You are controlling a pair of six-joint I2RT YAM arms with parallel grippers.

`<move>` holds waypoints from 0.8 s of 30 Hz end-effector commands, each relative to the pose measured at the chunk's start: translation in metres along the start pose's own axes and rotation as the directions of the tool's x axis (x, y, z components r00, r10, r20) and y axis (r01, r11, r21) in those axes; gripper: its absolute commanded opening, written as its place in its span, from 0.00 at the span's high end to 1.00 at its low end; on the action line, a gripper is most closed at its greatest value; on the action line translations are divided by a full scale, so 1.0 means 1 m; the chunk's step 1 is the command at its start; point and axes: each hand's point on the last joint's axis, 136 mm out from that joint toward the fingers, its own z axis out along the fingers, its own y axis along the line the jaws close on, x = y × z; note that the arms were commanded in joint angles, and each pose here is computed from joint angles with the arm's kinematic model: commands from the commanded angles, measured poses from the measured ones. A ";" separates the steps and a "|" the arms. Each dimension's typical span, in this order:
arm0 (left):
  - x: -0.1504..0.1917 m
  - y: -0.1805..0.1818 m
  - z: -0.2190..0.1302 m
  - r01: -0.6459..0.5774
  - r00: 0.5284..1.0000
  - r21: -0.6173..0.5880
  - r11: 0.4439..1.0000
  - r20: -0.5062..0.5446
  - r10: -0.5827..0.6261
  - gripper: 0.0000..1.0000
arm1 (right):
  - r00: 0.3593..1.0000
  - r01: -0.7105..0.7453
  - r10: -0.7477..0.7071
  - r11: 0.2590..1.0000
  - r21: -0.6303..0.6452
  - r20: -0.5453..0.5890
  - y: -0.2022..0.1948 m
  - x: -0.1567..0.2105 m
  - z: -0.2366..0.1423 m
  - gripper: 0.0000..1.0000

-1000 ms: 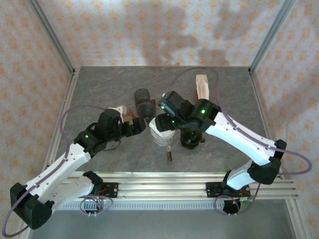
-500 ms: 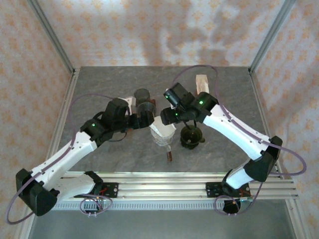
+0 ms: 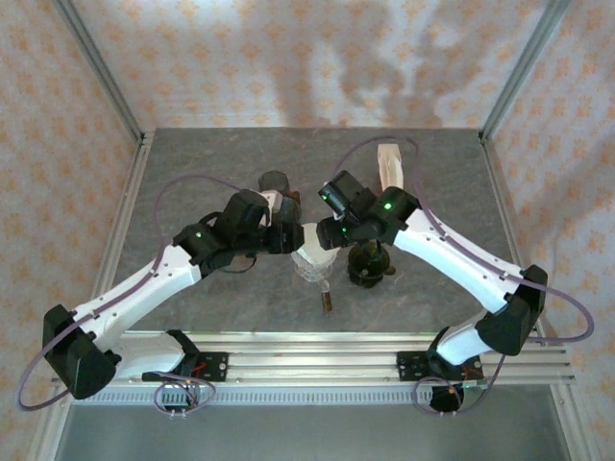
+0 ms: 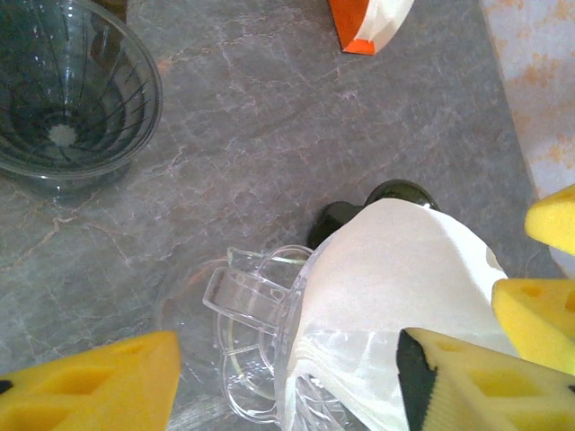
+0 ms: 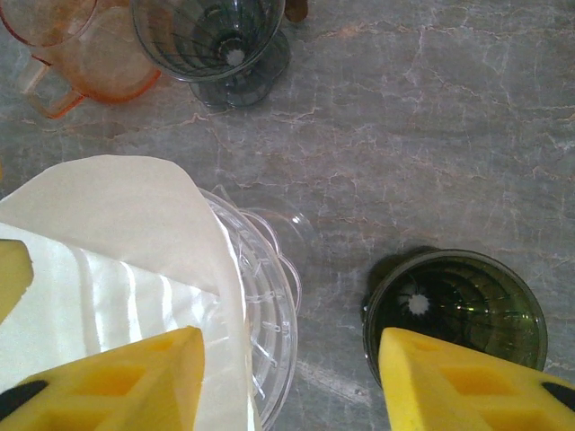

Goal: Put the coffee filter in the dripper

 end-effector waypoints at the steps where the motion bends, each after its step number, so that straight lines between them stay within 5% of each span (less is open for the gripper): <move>1: 0.011 0.001 -0.003 -0.012 0.999 0.007 1.000 -0.029 0.013 0.39 | 0.999 0.010 -0.010 1.000 0.006 0.043 -0.003 -0.005 -0.007 0.47; 13: 0.019 0.003 -0.004 -0.002 0.999 0.014 1.000 -0.039 0.003 0.47 | 0.999 0.038 -0.038 0.999 -0.018 0.020 0.008 -0.006 0.002 0.60; 24: 0.022 0.006 0.001 0.007 0.999 0.010 1.000 -0.040 -0.007 0.50 | 0.998 0.068 -0.068 0.997 0.044 0.000 0.007 0.001 0.016 0.48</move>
